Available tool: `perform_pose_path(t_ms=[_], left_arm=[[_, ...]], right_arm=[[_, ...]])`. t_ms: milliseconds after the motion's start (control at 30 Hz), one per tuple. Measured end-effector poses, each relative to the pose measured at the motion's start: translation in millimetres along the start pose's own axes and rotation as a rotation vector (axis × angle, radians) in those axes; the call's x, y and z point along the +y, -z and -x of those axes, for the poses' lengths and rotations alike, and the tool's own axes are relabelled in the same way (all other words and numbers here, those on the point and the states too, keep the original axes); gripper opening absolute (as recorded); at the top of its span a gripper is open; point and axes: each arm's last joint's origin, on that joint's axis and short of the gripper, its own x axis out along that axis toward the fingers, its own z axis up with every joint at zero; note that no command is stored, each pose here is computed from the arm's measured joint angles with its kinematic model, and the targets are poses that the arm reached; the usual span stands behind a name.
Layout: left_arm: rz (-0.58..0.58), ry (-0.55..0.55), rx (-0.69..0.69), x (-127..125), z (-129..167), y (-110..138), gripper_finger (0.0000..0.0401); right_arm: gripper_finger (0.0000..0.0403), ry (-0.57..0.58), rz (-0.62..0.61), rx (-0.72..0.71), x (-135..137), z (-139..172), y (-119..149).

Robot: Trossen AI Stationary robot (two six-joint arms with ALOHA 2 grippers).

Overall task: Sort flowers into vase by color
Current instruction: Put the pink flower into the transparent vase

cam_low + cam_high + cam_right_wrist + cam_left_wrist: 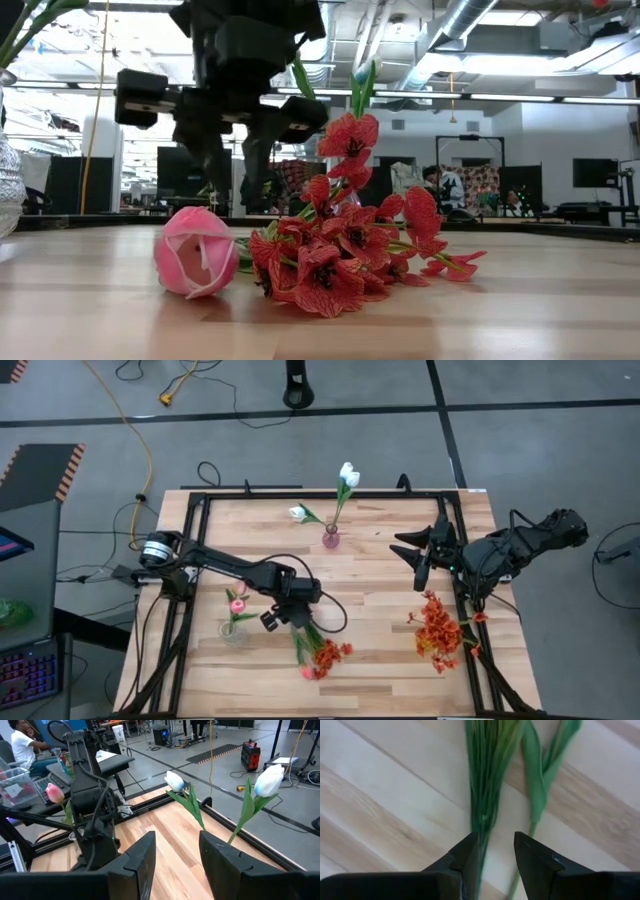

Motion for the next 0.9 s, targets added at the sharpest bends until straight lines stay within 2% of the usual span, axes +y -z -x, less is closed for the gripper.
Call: perform_pose_path(t_ms=[367,733,900], left_arm=[[-0.008,-0.011,-0.003,8.9,1.5,8.7,0.0112],[-0.039,0.011,-0.088,17.2,3.7,13.8,0.0112],[-0.037,0.021,-0.116,11.3,-9.1,20.5,0.0112]], right_arm=[[0.0177,0.000,-0.001,-0.001,0.0,0.0,-0.1],[0.0177,0.000,-0.001,-0.001,0.0,0.0,-0.1],[0.0177,0.000,-0.001,-0.001,0.0,0.0,-0.1]])
